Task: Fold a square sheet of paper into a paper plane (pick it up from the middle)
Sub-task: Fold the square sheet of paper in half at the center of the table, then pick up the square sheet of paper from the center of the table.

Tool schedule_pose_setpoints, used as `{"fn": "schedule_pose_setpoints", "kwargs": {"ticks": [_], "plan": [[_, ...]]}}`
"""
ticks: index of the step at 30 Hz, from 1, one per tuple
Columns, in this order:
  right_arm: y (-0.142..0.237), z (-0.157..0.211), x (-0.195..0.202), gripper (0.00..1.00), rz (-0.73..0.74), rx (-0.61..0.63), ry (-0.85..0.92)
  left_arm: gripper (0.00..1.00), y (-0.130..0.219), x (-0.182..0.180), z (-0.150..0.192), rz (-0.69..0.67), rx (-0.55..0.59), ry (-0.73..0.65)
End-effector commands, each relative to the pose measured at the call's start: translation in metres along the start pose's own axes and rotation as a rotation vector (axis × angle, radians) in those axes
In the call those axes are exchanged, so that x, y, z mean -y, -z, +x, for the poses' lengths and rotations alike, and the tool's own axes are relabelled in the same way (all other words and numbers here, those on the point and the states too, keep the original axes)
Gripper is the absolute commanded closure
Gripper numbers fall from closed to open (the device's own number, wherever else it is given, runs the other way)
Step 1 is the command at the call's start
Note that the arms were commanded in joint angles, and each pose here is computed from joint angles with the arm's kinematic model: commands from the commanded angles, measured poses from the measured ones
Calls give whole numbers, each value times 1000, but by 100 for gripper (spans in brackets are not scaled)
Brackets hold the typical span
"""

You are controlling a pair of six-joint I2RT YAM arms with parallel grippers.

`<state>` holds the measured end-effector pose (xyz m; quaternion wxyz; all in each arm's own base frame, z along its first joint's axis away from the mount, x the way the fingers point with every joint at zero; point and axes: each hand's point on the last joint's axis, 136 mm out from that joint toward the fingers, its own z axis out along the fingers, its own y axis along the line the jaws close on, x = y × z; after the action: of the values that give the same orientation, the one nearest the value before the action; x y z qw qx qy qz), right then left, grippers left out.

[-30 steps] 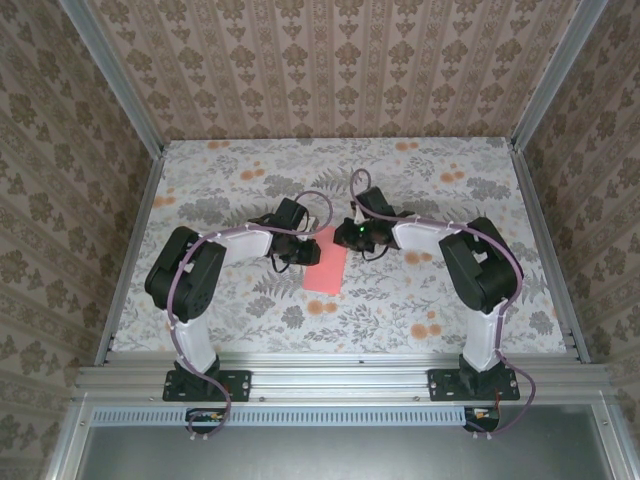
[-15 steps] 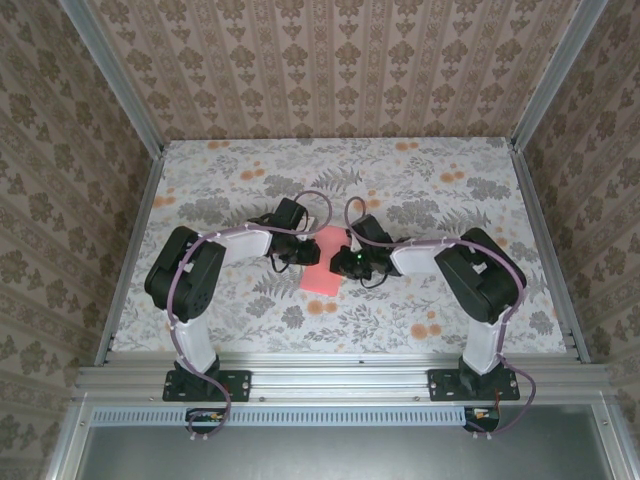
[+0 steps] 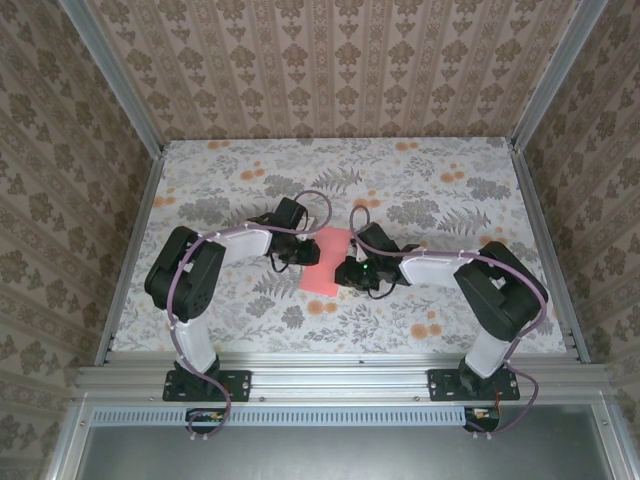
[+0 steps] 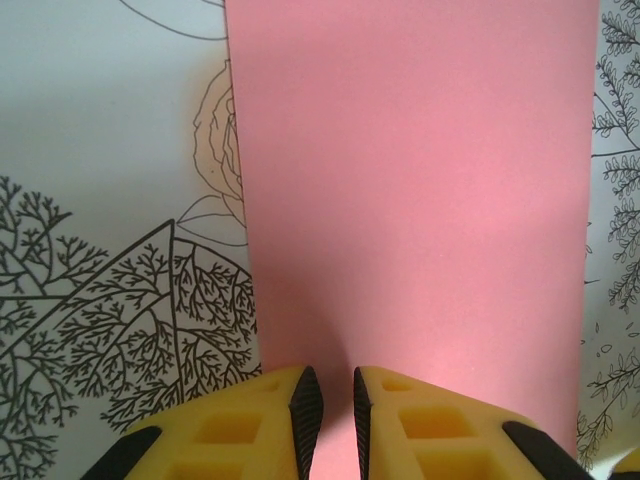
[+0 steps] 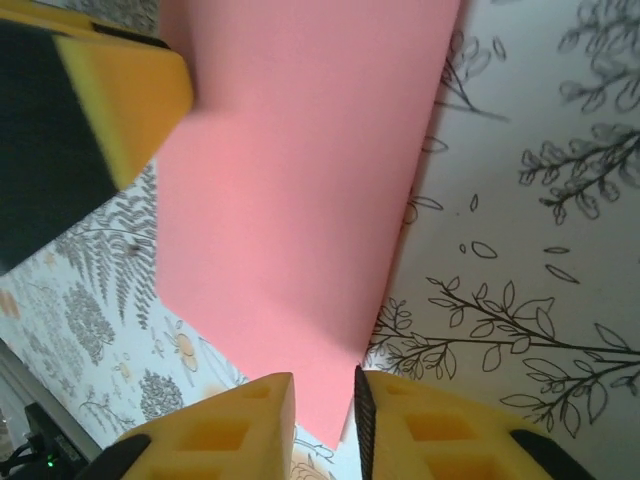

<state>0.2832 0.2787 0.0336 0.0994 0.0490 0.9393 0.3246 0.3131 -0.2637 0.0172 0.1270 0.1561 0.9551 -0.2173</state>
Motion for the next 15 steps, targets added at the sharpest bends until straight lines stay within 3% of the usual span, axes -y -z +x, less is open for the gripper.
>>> {"fn": "schedule_pose_setpoints", "kwargs": {"ticks": [1, 15], "plan": [[13, -20, -2, 64, 25, 42, -26, 77, -7, -38, 69, -128, -247, 67], [0, -59, 8, 58, 75, 47, -69, 77, 0, -26, 67, -81, -235, 78]]}}
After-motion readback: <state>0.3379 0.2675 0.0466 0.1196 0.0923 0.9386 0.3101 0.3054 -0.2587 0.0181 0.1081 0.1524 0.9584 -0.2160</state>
